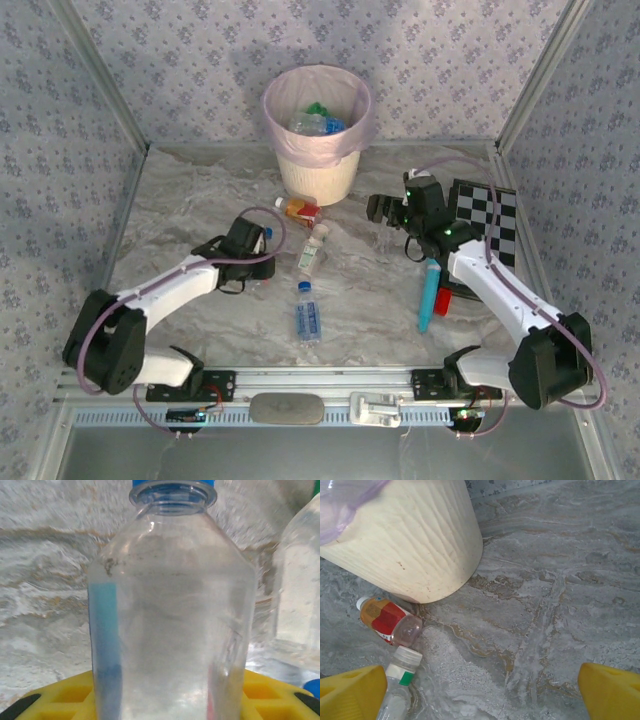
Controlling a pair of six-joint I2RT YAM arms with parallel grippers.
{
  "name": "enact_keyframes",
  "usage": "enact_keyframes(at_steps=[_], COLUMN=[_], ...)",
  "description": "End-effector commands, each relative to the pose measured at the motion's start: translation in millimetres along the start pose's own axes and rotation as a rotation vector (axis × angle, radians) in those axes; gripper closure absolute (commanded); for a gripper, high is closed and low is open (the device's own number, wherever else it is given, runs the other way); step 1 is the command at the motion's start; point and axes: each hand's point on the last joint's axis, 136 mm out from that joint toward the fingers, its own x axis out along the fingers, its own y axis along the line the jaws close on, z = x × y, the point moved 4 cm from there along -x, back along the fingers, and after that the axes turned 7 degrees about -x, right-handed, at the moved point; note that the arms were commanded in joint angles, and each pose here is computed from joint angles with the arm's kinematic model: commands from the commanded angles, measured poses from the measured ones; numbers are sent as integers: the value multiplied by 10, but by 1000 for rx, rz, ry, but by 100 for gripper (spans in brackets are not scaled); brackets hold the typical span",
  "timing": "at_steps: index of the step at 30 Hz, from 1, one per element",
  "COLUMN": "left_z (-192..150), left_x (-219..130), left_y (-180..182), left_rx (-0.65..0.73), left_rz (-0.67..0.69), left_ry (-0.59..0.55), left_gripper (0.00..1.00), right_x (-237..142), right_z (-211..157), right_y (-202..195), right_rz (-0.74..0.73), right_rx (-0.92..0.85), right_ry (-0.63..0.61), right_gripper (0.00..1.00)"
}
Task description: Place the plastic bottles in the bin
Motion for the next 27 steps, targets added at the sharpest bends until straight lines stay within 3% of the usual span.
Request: enact_keyframes(at_steps=[1, 7, 14, 27], left_z=[277, 789, 1514, 2840], left_x=[-256, -792, -1417, -1712], left_y=[-127, -383, -675, -1097], left_rx=[-34, -41, 62, 180], left_rz=[-58, -183, -255, -328], left_ry=[-132, -346, -554, -678], left_gripper=[57, 58, 58, 58], right_x=[26, 95, 103, -45], right_z=[-18, -98, -186, -278], right_y=[-2, -22, 0, 1], right_rz=[58, 123, 155, 184], right_rx=[31, 67, 77, 103], right_ry=[12, 45, 71, 62], right_gripper=[0, 0, 0, 0])
